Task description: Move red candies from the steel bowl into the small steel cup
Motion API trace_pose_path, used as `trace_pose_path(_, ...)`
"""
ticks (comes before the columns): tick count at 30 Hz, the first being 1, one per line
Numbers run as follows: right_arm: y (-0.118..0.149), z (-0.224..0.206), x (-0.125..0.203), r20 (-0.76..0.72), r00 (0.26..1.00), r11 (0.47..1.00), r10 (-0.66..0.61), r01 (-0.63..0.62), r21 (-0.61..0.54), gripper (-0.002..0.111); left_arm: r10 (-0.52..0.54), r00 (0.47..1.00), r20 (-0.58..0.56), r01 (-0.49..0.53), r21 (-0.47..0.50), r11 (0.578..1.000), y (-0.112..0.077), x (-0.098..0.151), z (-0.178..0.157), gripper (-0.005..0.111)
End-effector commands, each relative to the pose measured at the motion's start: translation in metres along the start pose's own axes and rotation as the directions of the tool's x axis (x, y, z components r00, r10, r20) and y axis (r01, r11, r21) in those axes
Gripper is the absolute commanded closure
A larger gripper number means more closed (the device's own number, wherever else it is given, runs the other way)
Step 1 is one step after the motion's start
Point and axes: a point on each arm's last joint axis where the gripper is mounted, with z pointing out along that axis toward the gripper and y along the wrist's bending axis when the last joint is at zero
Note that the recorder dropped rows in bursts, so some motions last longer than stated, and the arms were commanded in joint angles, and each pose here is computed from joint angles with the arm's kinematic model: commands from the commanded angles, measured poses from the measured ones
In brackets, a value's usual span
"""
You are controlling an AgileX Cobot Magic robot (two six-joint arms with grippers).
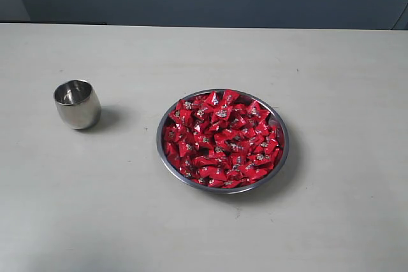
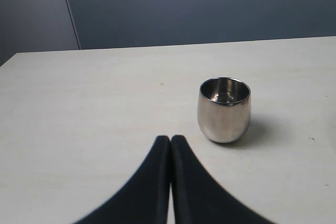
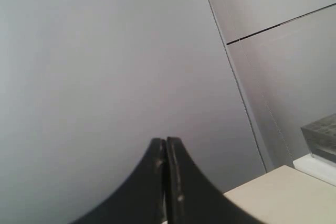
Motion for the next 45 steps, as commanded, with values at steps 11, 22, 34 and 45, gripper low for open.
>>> trace_pose_path(11,-0.001,0.0,0.001,-0.001,0.997,0.997,0.079,-0.079,0.006,0.109,-0.003,1.0,0.002,0.003,0.0,1.0,0.0,0.001,0.0,0.106)
trace_pose_path(22,0.03,0.011,-0.057,-0.036,0.999,0.997,-0.016,0.013,-0.07,0.109,-0.003,1.0,0.002,0.003,0.0,1.0,0.0,0.001,0.0,0.106)
trace_pose_path(34,0.072,0.086,-0.079,-0.477,0.81,0.929,-0.34,0.212,-0.304,0.109,-0.003,1.0,0.002,0.003,0.0,1.0,0.0,0.001,0.0,0.106)
trace_pose_path(45,0.095,0.155,-0.013,-0.652,0.578,0.82,-0.491,0.052,-0.571,0.109,-0.003,1.0,0.002,0.003,0.0,1.0,0.0,0.001,0.0,0.106)
